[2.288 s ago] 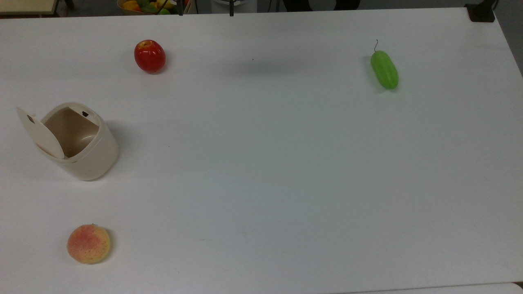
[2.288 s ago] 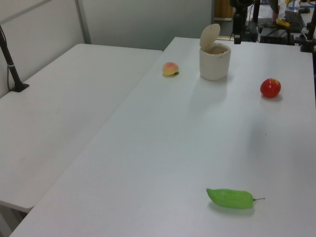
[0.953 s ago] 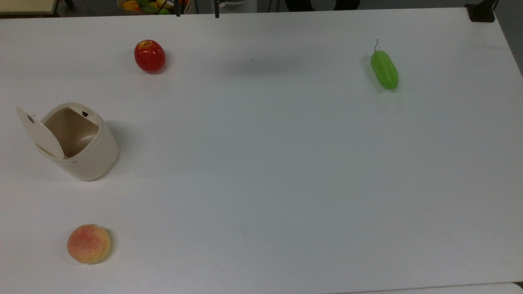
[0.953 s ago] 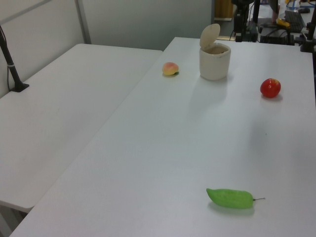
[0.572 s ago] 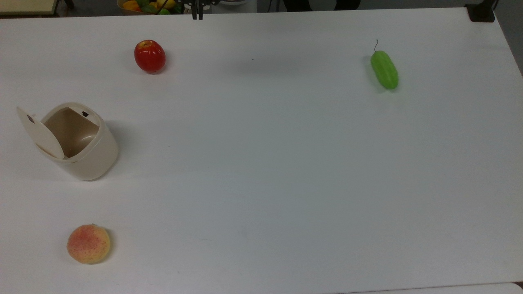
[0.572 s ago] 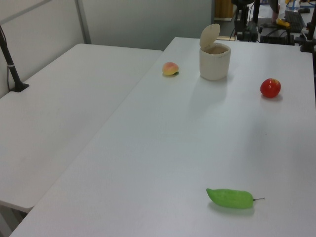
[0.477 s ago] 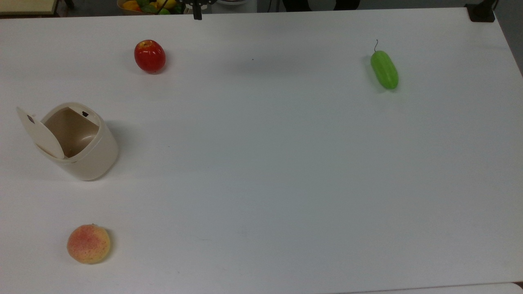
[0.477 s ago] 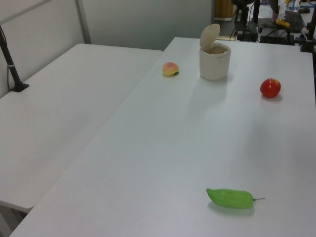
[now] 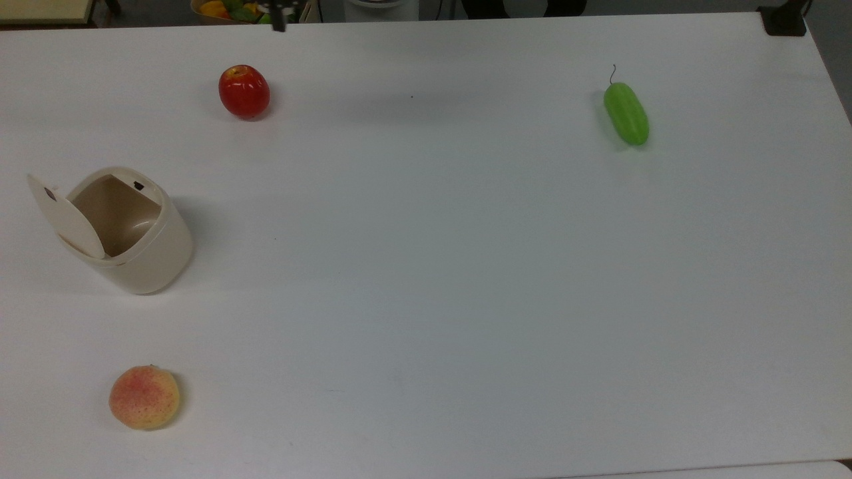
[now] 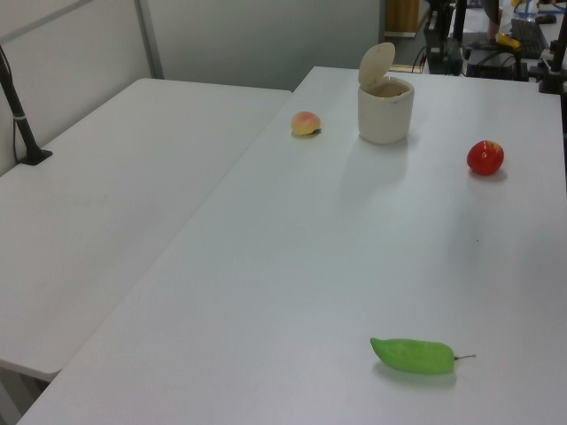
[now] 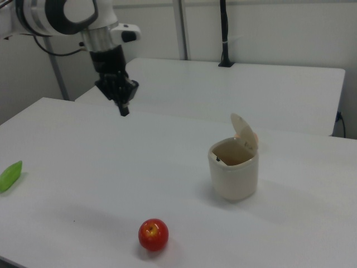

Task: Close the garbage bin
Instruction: 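Move the gripper over the cream bin toward its raised lid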

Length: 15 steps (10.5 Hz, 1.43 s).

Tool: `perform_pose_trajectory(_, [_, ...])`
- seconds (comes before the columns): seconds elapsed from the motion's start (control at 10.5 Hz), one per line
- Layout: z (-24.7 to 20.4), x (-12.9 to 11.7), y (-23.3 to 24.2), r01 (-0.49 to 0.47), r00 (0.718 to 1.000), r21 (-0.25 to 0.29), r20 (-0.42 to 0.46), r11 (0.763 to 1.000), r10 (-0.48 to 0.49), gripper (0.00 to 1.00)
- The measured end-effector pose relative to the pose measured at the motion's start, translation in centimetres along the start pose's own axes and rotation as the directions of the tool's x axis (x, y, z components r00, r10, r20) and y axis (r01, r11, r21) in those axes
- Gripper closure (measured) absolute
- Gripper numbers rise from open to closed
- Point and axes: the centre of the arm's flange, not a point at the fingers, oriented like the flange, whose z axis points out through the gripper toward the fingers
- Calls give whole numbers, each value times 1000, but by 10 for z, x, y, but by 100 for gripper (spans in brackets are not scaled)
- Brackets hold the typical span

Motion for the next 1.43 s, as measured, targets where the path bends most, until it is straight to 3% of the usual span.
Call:
perform_pose_trajectory(0.19, [-4, 8, 46, -81, 993, -4, -84, 997, 80, 99])
perform_pose_trajectory(0.38, [1, 21, 89, -197, 965, -1, -178, 980, 194, 99])
perform_pose_trajectory(0.67, [25, 48, 138, -359, 880, 32, -322, 933, 349, 99])
perform_pose_trajectory(0.86, [39, 60, 165, -399, 837, 43, -391, 916, 383, 99])
perform_pose_trajectory(1.14, [50, 75, 192, -467, 732, 92, -518, 880, 442, 99])
perform_pose_trajectory(1.43, [68, 89, 199, -468, 690, 107, -576, 877, 439, 99])
